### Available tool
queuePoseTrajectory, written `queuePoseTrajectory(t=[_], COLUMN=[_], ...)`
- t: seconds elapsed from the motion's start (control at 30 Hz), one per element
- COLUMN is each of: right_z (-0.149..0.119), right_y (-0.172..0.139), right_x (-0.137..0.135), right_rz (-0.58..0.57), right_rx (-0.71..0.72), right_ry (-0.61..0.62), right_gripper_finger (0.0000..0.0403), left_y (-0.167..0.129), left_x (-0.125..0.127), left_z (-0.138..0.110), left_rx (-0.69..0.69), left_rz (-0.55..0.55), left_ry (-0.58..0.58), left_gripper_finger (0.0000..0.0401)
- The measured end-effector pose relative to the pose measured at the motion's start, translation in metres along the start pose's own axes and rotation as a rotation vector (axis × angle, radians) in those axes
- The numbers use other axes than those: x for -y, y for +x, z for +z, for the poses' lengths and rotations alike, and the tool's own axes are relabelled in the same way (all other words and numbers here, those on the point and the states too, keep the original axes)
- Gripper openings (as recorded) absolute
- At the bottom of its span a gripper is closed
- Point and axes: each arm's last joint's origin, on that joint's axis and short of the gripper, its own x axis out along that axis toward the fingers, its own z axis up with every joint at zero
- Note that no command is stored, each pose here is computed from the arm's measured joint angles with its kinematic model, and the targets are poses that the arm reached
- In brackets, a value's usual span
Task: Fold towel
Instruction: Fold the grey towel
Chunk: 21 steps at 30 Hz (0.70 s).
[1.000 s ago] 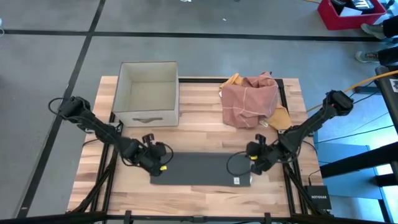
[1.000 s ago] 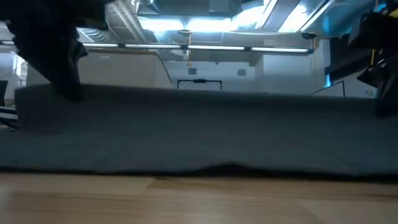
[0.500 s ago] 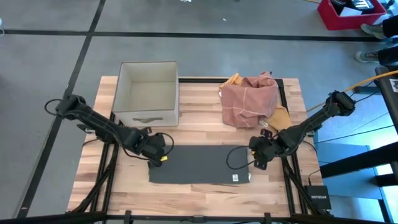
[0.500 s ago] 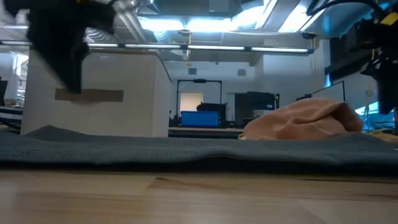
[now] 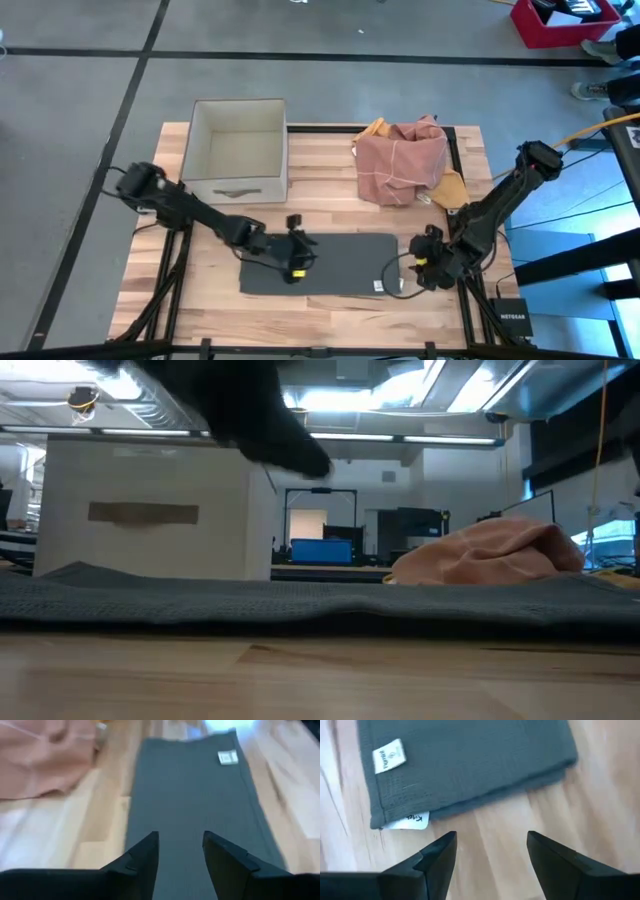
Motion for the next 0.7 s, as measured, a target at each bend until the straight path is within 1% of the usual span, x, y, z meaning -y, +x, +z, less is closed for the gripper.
queuePoseTrajectory(t=[0.13,0.27,0.33,0.47,0.57,0.63,0.7], right_z=[-0.003,-0.007,-0.009,-0.01,-0.015,-0.018,-0.019], right_y=[0.007,0.017,0.024,0.032,0.039,0.045,0.048], right_x=[0.002,0.004,0.006,0.008,0.014,0.017,0.016], right_rz=[0.019,0.082,0.118,0.211,0.196,0.175,0.178], right_rx=[0.012,0.038,0.076,0.184,0.197,0.193,0.198], right_ry=[0.232,0.448,0.524,0.62,0.693,0.73,0.757], right_gripper_finger=[0.0245,0.0245,0.0245,0.0245,0.0245,0.0245,0.0245], left_y=[0.029,0.043,0.045,0.046,0.046,0.046,0.046], left_x=[0.006,0.011,0.011,0.011,0.012,0.012,0.012], left_z=[-0.02,-0.036,-0.039,-0.039,-0.039,-0.038,-0.038], left_rx=[-0.033,-0.097,-0.104,-0.1,-0.092,-0.088,-0.088], left_rz=[-0.014,-0.028,-0.03,-0.035,-0.036,-0.037,-0.047], left_ry=[-0.018,-0.023,-0.021,-0.028,-0.032,-0.047,-0.051], left_gripper_finger=[0.0135,0.0133,0.0133,0.0132,0.0132,0.0132,0.0132])
